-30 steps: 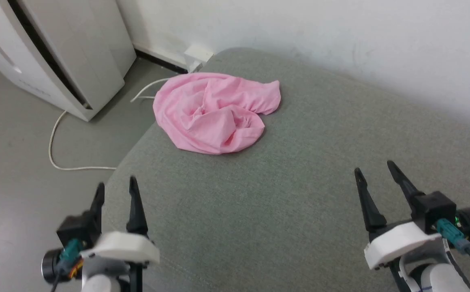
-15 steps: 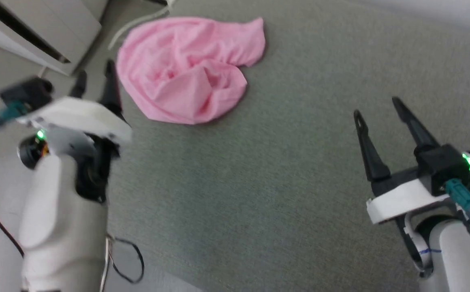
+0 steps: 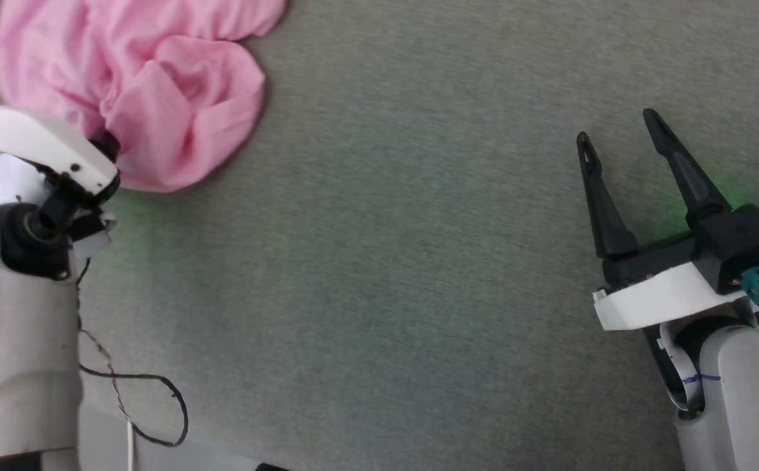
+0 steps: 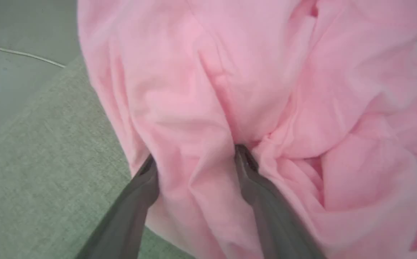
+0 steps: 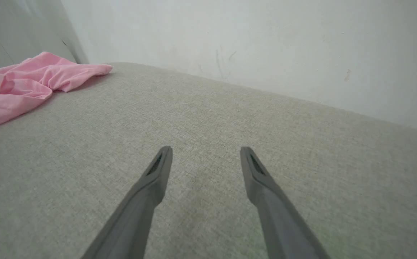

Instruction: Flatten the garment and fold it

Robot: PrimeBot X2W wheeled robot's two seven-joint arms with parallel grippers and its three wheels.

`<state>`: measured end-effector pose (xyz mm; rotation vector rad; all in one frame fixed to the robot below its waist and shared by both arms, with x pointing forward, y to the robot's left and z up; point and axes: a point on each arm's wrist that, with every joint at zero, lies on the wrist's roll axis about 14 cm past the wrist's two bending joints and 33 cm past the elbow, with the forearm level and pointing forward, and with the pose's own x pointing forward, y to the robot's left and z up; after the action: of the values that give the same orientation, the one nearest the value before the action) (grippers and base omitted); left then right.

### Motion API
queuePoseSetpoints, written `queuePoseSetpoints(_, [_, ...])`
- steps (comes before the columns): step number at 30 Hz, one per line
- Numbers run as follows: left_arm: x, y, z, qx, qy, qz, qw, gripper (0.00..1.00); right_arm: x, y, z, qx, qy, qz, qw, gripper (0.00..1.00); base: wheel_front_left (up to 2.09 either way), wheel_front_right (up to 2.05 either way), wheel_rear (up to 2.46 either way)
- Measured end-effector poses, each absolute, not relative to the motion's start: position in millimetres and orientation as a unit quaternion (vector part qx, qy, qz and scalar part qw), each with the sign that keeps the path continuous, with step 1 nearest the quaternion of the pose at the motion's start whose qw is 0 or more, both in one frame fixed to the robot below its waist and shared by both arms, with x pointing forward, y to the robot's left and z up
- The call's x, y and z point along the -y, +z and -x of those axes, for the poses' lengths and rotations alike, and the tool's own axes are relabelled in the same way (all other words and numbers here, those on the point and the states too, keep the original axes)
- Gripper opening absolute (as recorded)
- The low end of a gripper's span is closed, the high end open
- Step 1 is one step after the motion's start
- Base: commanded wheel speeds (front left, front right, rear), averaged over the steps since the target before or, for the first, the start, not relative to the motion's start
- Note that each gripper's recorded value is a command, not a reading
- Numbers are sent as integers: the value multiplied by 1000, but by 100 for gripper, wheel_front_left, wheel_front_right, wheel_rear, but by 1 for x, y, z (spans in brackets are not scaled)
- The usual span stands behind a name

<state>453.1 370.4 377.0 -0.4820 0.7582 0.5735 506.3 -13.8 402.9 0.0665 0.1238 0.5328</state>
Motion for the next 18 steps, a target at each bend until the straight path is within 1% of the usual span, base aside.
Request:
queuePoseSetpoints(2, [-362,368,-459,-383,265,234,853,100,24,397,-507,-67,250,-34,965,100,0,0,0])
queuePoseSetpoints(3, [-362,368,-461,-389,262,231,853,84,27,396,-507,-68,245,-35,967,100,0,0,0])
queuePoseSetpoints(4, [-361,366,-462,-395,259,227,852,84,30,396,-507,-68,240,-37,968,100,0,0,0])
queuePoseSetpoints(5, [-360,365,-461,-401,257,221,851,40,33,395,-507,-67,237,-38,969,100,0,0,0])
queuePoseSetpoints(6, [-360,367,-462,-402,254,215,853,0,34,396,-506,-67,234,-39,969,100,0,0,0])
queuePoseSetpoints(9, [-360,380,-464,-372,256,192,871,0,40,399,-502,-67,226,-41,971,100,0,0,0])
queuePoseSetpoints(11, [-368,398,-467,-326,270,164,891,0,45,401,-498,-68,218,-42,973,100,0,0,0])
queuePoseSetpoints(15, [-377,466,-487,-195,260,94,941,0,58,410,-483,-71,200,-41,976,100,0,0,0])
queuePoseSetpoints(18, [-369,523,-499,-100,228,45,968,0,71,423,-471,-65,182,-37,980,100,0,0,0])
